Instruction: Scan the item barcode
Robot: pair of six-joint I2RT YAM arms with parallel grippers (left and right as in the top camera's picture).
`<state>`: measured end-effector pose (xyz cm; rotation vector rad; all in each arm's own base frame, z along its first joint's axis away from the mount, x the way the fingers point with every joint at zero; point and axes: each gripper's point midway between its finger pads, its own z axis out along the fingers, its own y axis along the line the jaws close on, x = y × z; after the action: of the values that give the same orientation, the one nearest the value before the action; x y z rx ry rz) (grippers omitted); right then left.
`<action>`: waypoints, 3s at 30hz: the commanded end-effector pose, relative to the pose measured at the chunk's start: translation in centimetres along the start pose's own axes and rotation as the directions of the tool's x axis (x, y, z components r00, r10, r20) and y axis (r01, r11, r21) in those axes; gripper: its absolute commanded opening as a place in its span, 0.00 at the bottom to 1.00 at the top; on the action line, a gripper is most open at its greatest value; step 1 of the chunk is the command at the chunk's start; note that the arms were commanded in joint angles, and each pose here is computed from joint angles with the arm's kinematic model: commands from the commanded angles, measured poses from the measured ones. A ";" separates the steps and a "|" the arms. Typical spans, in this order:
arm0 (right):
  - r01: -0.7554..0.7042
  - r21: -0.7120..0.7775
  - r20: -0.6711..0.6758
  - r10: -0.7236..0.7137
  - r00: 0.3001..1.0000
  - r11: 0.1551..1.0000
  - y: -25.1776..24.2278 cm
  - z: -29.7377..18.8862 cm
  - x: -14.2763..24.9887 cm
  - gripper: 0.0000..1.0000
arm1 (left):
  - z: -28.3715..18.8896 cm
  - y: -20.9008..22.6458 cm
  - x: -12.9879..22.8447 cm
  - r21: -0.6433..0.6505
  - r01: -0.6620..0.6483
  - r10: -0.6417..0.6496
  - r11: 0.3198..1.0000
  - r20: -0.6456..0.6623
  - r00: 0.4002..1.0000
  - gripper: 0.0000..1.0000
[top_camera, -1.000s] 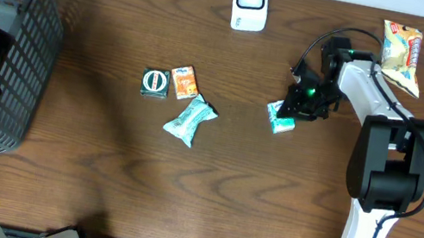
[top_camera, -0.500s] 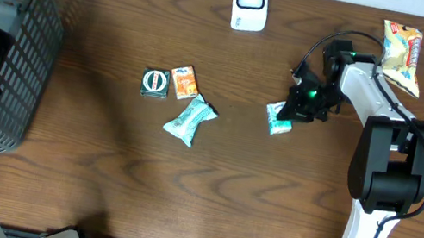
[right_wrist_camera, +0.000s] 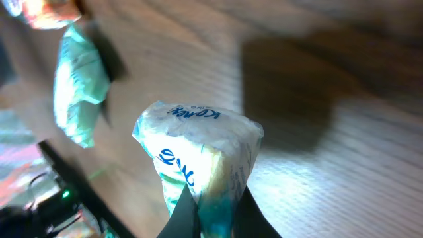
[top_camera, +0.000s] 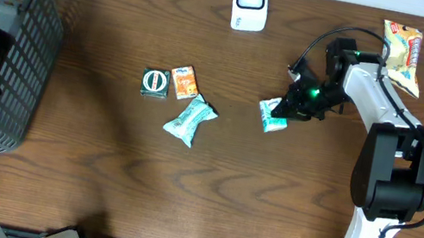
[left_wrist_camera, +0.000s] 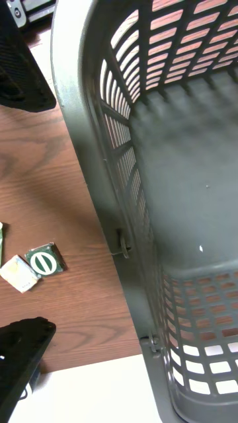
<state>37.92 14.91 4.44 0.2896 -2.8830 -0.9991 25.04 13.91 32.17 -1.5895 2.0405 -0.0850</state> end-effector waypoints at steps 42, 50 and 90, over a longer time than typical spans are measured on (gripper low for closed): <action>0.280 -0.685 0.300 -0.090 0.950 0.672 11.5 -7.9 -1.2 0.01 | -0.1 0.2 -0.2 -0.006 0.005 -0.005 1.000 0.006 1.000 0.98; 0.271 -0.689 0.293 -0.084 0.952 0.672 11.5 -7.9 -1.2 0.01 | -0.1 0.1 -0.1 -0.006 0.005 -0.005 1.000 0.005 1.000 0.98; 0.290 -0.670 0.303 -0.105 0.947 0.684 11.3 -7.6 -1.2 0.01 | -0.1 0.1 -0.1 -0.006 0.005 -0.005 1.000 0.005 1.000 0.97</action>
<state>38.59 19.05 16.22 0.3901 -2.3996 -2.1801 25.04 13.91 32.17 -1.5895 2.0405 -0.0850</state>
